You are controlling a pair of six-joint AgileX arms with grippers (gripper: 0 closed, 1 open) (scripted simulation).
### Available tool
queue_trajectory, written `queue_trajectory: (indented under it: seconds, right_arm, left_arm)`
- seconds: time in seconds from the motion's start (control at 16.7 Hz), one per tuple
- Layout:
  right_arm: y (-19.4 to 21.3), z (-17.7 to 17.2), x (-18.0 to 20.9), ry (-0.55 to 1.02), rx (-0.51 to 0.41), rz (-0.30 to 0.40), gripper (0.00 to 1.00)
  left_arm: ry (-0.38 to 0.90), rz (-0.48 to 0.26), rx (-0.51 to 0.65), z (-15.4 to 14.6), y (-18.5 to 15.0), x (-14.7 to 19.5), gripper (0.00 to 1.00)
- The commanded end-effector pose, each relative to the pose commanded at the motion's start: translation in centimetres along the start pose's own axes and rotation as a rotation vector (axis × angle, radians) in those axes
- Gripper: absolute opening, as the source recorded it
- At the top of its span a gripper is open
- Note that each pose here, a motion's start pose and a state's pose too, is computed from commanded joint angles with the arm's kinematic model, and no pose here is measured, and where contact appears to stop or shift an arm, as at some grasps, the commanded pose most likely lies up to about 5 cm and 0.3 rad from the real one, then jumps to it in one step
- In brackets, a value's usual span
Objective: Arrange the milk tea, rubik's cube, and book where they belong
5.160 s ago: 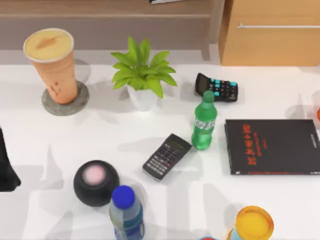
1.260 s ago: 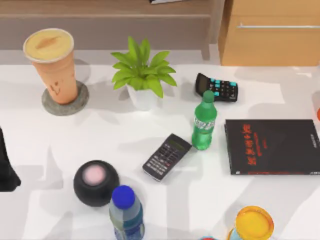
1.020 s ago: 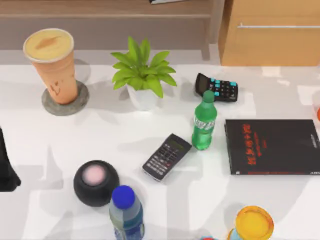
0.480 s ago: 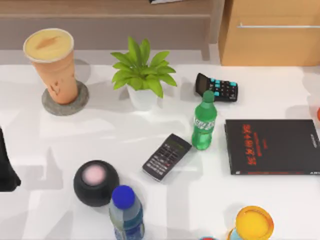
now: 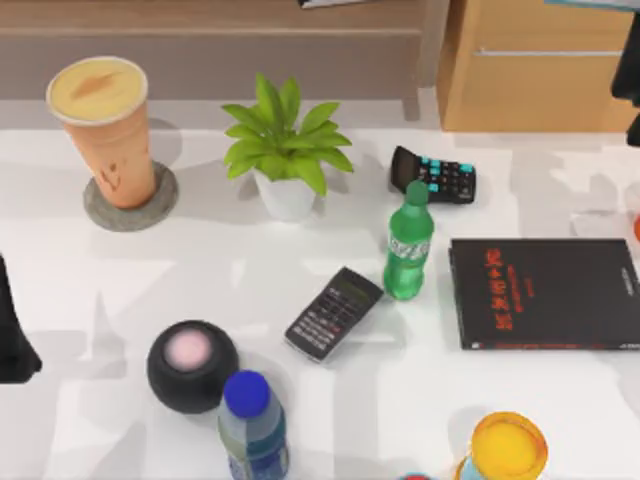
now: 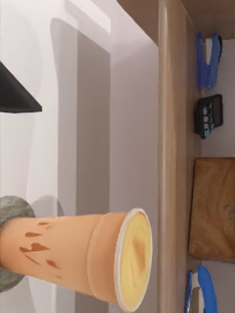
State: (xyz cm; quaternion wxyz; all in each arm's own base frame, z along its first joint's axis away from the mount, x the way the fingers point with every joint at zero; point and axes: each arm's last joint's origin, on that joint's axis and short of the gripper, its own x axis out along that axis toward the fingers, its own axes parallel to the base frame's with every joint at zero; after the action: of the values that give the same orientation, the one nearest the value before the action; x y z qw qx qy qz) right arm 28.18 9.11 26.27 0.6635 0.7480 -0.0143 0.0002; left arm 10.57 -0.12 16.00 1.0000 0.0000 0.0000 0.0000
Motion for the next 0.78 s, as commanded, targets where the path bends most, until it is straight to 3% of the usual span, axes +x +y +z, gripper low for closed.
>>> queue_trajectory:
  seconds: [0.18, 0.42, 0.6, 0.78]
  right_arm:
    - [-8.2, -1.1, -3.2, -0.012, 0.037, -0.236, 0.00]
    - [-15.5, -0.5, -8.1, -0.034, -0.061, -0.470, 0.00]
    - [-17.4, 0.1, -9.8, -0.039, -0.118, -0.539, 0.00]
    - [-17.4, 0.1, -9.8, -0.039, -0.118, -0.539, 0.00]
  left_arm:
    - [0.000, 0.000, 0.000, 0.0, 0.0, 0.0, 1.00]
    - [0.000, 0.000, 0.000, 0.0, 0.0, 0.0, 1.00]
    - [0.000, 0.000, 0.000, 0.0, 0.0, 0.0, 1.00]
    - [0.000, 0.000, 0.000, 0.0, 0.0, 0.0, 1.00]
